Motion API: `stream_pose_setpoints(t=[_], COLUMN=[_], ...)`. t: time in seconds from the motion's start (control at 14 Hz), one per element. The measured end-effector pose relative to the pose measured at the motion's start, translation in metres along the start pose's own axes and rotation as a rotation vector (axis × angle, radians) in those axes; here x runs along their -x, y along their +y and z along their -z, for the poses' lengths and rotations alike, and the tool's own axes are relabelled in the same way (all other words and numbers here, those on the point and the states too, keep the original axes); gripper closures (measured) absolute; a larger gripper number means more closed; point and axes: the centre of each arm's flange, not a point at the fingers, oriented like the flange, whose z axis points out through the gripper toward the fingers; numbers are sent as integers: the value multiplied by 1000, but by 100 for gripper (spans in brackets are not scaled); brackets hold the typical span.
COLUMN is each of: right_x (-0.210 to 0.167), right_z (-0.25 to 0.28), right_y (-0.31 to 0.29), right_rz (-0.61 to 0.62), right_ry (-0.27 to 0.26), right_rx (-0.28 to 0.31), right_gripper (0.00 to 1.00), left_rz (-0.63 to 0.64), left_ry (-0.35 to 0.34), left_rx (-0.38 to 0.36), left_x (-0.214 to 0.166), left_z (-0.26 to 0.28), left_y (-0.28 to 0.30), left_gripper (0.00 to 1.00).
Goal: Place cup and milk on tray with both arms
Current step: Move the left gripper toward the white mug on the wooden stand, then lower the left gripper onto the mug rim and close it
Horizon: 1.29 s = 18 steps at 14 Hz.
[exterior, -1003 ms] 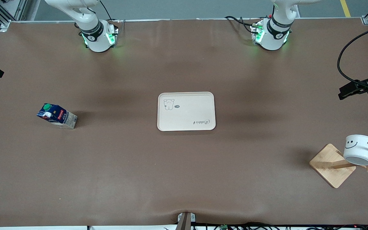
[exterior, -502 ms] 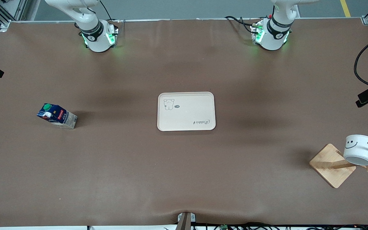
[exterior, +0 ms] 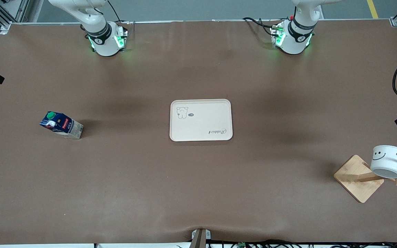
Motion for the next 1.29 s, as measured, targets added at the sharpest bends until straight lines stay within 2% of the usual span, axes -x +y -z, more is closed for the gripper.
stream_pose_setpoints(t=[0.5, 0.79, 1.07, 1.29], right_x=[0, -2, -3, -3], right_z=[-1, -3, -3, -4], right_y=[2, 10, 10, 10], right_rz=[-5, -20, -21, -21], right_ry=[-1, -5, -6, -6], right_rx=[0, 1, 1, 1], right_gripper=[0, 0, 0, 0], left_rz=[212, 229, 209, 200], left_ry=[68, 144, 220, 245], left_rx=[183, 256, 268, 261], left_x=[15, 26, 29, 26], left_z=[-86, -122, -136, -144], left_y=[-56, -62, -65, -56], left_gripper=[0, 0, 0, 0])
